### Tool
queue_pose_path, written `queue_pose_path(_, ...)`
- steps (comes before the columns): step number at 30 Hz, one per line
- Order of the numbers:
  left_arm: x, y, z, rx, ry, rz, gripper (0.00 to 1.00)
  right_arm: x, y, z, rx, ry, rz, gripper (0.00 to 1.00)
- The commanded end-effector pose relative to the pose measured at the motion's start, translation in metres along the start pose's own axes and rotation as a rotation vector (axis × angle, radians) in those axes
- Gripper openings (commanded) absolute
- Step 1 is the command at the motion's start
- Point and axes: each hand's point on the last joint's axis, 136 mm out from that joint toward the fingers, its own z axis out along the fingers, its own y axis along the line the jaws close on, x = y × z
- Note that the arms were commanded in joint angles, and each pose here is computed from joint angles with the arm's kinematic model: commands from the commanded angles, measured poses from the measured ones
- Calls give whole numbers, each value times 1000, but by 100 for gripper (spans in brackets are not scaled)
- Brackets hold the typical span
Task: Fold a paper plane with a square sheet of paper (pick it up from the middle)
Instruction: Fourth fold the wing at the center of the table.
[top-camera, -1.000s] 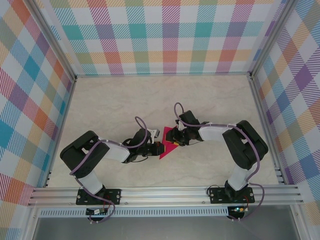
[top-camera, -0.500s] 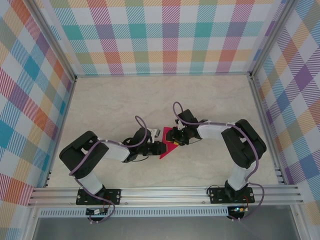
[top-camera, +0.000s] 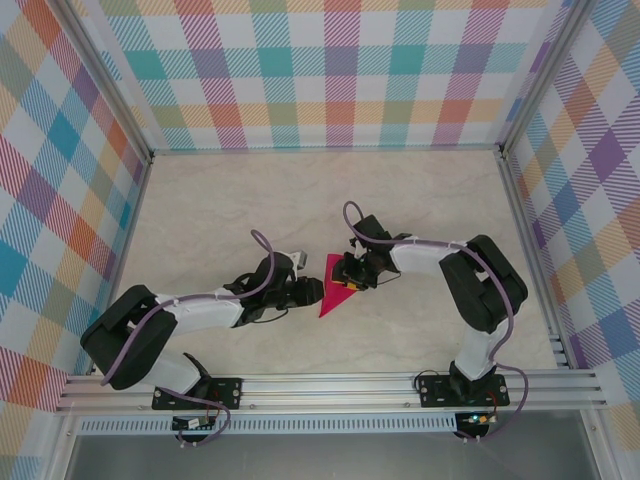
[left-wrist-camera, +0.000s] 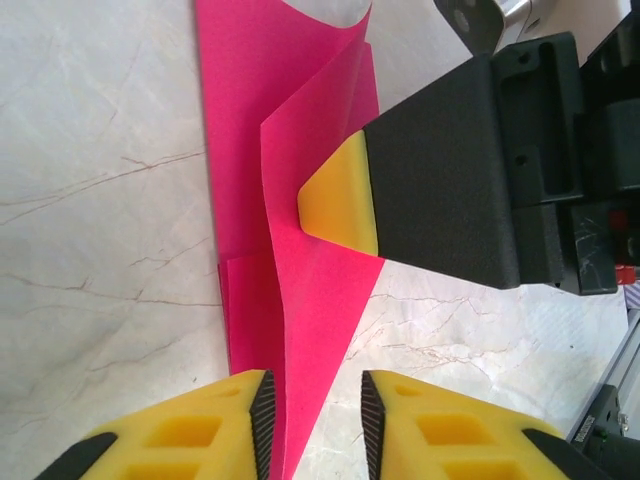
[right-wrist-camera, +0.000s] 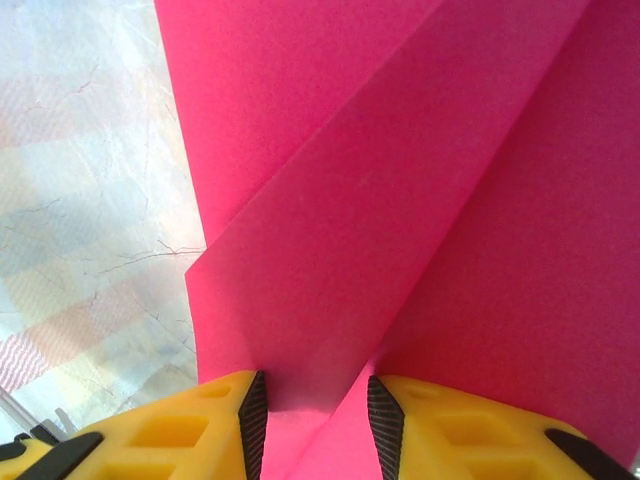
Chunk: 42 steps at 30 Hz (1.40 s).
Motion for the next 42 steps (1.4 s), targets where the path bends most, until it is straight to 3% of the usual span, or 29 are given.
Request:
queue_pose_path(1, -2, -6, 2, 3, 32, -37, 28, 13, -56, 19, 207, 44, 84, 37)
queue_pose_path(6, -9, -20, 9, 76, 28, -24, 22, 12, -57, 21, 223, 61, 80, 39)
queue_pose_path(15, -6, -13, 25, 45, 60, -23, 12, 13, -59, 25, 248, 98, 83, 44)
queue_pose_path(42, 7, 19, 41, -84, 110, -53, 8, 19, -75, 37, 303, 144, 101, 41)
